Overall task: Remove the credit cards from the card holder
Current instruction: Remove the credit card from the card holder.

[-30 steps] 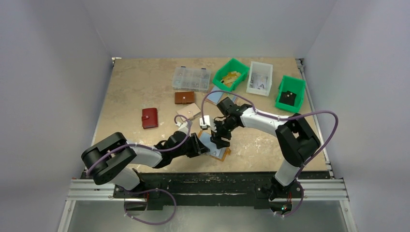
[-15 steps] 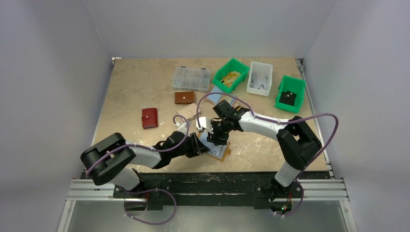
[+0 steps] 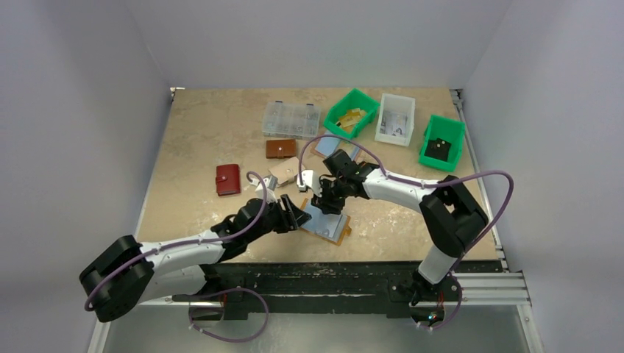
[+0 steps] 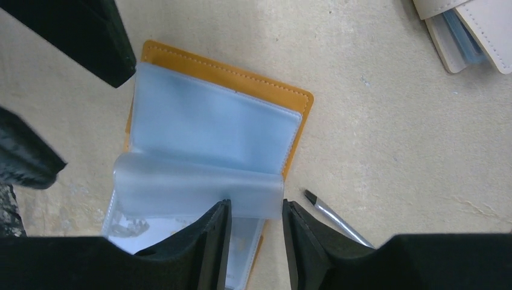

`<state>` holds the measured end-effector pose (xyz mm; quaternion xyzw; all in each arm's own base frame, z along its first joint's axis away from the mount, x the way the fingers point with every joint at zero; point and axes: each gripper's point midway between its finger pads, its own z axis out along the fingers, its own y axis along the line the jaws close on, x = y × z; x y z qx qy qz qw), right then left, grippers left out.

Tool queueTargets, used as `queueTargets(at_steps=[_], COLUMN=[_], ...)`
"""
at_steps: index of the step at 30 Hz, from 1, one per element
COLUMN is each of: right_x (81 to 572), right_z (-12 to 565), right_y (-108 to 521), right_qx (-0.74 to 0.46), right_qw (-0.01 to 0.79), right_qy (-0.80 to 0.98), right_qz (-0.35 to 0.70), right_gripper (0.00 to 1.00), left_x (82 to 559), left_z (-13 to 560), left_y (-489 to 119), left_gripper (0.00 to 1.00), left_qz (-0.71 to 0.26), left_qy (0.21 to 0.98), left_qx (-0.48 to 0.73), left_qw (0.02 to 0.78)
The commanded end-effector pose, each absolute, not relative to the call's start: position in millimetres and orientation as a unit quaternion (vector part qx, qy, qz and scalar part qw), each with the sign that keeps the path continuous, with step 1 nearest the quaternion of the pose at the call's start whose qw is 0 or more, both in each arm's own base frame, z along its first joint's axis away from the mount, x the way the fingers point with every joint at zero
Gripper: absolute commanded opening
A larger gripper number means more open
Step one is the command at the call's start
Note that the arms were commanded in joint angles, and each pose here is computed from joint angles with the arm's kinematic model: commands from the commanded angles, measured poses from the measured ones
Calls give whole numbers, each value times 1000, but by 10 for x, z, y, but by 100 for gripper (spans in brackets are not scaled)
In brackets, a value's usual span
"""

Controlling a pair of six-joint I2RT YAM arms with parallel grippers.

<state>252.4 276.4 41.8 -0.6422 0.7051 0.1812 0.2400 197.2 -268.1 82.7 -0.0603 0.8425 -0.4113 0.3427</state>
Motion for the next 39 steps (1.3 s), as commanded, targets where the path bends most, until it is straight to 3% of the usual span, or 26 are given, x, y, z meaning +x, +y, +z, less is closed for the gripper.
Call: queueTargets(at_steps=[1,11,17,23,30,35,39], right_x=[2570,2341,2210,2074,1938,1983,1993], right_z=[538,616,610,630,875,1029,1076], right_y=[3014,3268,3362,3438,3437,3370,3338], right_qx=[-609,-578,-562,-543,-515,-522,-526], right_qw=[252,214,182,148,108,128,133], right_qy=[716,715,713,709,678,662,657], right_qz=[230,330,377,424,514,523,524], right_gripper=[42,31,31,41,66,71,72], left_x=[1960,1796,1784,1746,1607,1564,1561], left_z=[832,729,794,920,1164,1284,1387], left_y=[-2574,-2671,-2683,-2755,-2926,-2941,-2958], left_gripper=[50,47,47,47,48,52,64], left_qz=[-397,-433,-443,-467,-510,-539,-557], left_qy=[840,834,825,808,770,745,731], left_qx=[-32,-2,8,22,56,51,43], left_qw=[369,342,351,360,378,389,391])
